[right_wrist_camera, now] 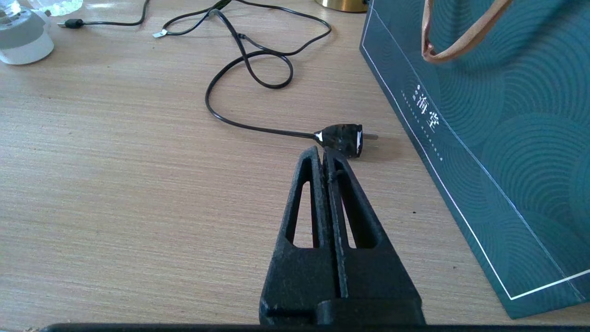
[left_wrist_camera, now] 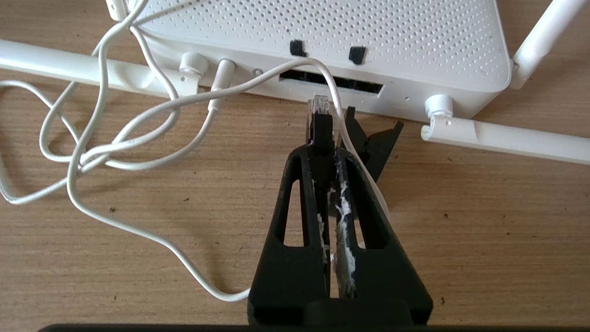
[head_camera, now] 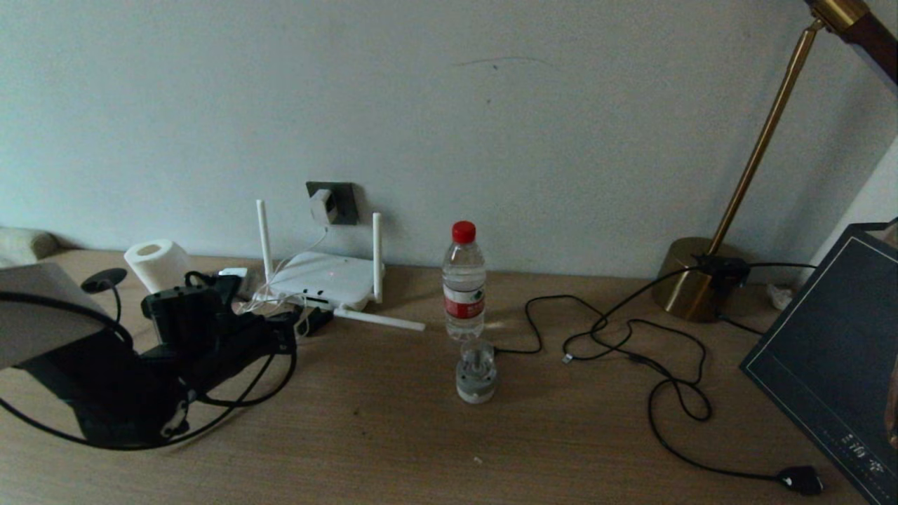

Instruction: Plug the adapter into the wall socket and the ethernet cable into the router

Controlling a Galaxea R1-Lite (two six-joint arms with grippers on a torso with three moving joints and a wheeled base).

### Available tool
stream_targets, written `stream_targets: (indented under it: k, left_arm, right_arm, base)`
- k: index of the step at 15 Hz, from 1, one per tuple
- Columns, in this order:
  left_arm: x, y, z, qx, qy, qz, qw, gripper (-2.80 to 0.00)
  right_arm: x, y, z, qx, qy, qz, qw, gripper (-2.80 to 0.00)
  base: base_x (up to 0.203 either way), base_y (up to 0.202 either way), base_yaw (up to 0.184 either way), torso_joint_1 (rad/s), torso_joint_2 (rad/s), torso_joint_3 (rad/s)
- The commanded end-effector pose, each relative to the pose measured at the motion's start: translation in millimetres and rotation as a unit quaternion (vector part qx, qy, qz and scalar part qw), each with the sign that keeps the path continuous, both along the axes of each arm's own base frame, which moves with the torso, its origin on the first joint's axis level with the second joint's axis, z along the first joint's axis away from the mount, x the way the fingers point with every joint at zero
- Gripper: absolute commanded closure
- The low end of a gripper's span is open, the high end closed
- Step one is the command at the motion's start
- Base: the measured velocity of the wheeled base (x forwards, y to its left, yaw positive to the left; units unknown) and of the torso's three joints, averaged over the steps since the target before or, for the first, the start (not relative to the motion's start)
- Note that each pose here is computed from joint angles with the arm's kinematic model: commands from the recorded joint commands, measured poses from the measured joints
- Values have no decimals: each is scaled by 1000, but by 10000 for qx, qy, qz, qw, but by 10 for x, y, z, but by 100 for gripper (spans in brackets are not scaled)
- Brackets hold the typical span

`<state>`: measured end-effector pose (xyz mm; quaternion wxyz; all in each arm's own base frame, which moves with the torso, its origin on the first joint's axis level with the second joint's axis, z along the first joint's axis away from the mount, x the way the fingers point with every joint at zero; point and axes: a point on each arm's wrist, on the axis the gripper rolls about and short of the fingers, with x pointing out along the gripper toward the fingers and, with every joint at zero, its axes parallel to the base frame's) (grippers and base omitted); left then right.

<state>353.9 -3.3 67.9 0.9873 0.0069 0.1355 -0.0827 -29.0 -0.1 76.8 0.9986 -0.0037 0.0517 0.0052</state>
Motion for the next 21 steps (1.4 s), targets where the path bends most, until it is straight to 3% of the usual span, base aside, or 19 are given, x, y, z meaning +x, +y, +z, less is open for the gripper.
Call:
stream_targets:
  k: [1, 12, 17, 21]
  left_arm:
    - [8, 2, 0, 0, -29, 5, 10000, 0]
    - [23, 14, 30, -11, -90, -20, 10000, 0]
    - [32, 61, 58, -93, -149, -299, 9994, 0]
    - [53, 122, 52, -1, -168, -365, 9992, 0]
  right_arm:
    - [1, 0, -1, -2, 12, 4, 10000, 0]
    - [1, 0, -1, -2, 12, 4, 10000, 0]
    - [1, 0, -1, -2, 12, 4, 10000, 0]
    - [1, 0, -1, -2, 12, 4, 10000, 0]
  base:
    - [0, 0, 0, 0, 0, 0]
    - [0, 0, 0, 0, 0, 0]
    - [0, 0, 0, 0, 0, 0]
    - [0, 0, 0, 0, 0, 0]
